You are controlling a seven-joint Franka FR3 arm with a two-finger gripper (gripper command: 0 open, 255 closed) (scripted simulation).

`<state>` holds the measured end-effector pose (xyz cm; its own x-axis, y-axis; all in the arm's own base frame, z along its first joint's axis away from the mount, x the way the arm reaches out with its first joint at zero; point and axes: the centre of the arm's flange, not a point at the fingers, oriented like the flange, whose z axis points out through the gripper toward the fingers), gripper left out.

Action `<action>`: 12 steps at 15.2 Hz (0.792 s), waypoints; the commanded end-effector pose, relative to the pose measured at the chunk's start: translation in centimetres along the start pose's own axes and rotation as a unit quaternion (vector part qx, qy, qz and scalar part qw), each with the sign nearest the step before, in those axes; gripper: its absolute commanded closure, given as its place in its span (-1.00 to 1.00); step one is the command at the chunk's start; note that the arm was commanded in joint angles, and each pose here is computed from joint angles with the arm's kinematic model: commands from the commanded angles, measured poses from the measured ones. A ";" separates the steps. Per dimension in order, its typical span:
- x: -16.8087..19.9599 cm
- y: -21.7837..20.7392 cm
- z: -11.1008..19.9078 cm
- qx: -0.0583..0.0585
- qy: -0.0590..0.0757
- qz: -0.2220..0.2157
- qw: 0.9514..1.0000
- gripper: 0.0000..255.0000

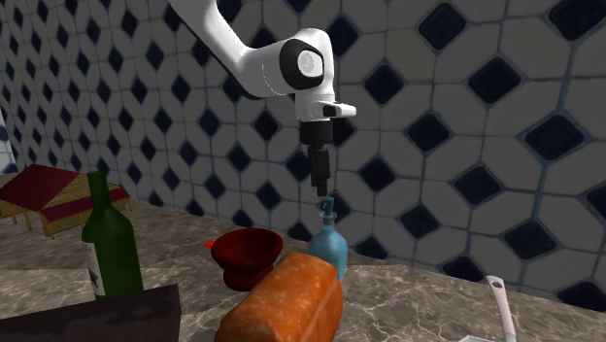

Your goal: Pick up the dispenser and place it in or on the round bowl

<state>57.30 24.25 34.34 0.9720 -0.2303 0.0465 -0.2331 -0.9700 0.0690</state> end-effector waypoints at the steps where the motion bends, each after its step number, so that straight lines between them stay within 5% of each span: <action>1: 1.2 -2.0 1.6 -0.002 0.003 0.004 1.000 -1.00; 12: 1.3 -2.1 5.7 -0.002 0.003 0.004 1.000 -1.00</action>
<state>59.23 25.55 28.61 0.9699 -0.2376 0.0529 -0.2410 -0.9678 0.0722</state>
